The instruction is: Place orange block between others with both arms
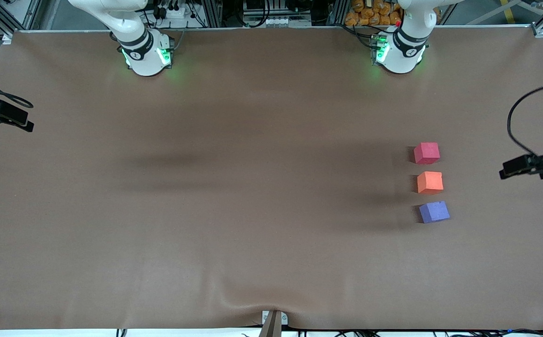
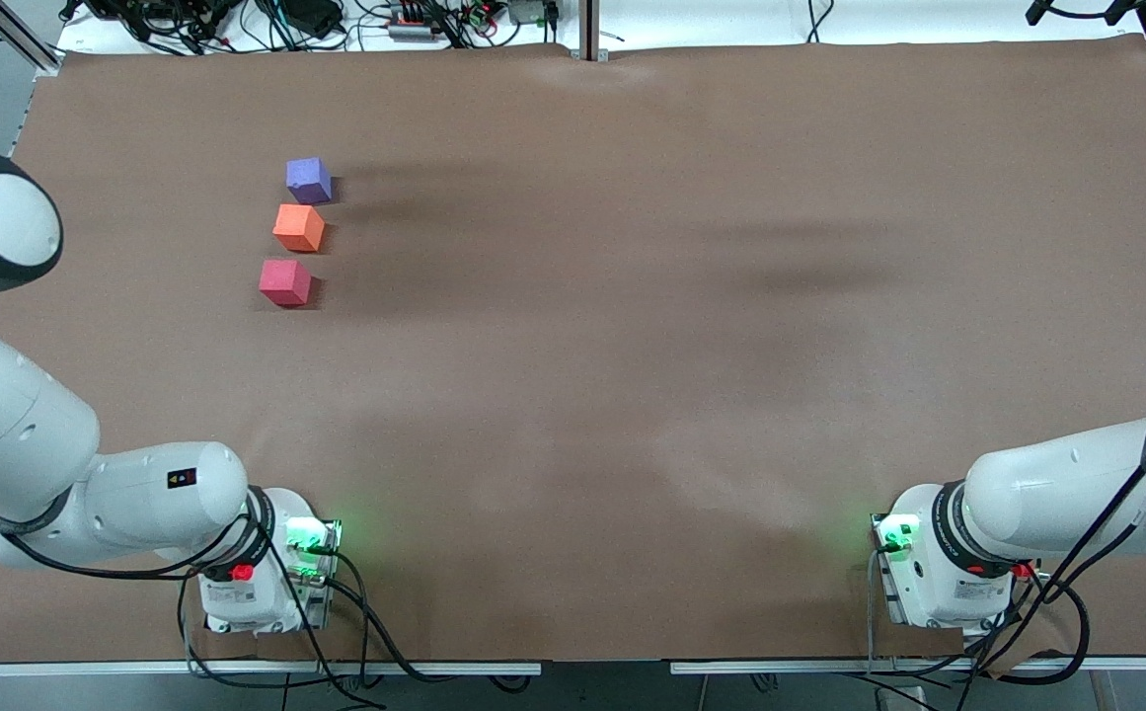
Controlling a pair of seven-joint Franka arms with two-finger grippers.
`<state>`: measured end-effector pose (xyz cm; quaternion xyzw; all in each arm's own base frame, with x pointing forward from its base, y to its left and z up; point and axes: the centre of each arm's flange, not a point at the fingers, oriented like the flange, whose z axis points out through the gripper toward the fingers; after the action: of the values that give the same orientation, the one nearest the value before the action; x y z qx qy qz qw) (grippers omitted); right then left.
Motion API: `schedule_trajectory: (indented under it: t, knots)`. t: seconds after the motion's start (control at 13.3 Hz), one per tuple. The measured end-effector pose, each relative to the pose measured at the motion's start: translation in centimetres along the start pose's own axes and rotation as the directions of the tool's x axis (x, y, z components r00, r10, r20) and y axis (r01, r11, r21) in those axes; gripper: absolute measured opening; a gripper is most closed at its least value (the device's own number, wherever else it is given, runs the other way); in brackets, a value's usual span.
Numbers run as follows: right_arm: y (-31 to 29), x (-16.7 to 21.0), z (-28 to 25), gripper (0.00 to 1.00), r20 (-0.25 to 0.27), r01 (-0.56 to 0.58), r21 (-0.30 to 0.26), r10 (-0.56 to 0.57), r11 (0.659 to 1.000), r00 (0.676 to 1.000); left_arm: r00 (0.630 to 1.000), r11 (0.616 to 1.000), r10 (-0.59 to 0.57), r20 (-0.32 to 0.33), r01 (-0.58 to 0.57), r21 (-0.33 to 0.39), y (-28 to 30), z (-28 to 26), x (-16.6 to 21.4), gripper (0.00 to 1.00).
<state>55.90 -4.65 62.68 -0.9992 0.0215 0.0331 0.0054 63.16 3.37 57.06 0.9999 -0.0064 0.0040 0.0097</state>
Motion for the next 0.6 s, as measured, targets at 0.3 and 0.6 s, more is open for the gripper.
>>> schedule_trajectory:
  t: [0.3,0.6]
  knots:
    - [-0.1,0.0,0.0,1.0,0.0,0.002,0.0,-0.002,1.0,1.0,1.0,1.0,0.025,0.019,-0.025,0.008,4.1,-5.2,-3.9,1.0]
    - [-0.2,0.0,0.0,1.0,0.001,0.004,0.0,-0.004,1.0,1.0,1.0,1.0,0.023,0.02,-0.023,0.013,4.9,-6.0,-5.4,1.0]
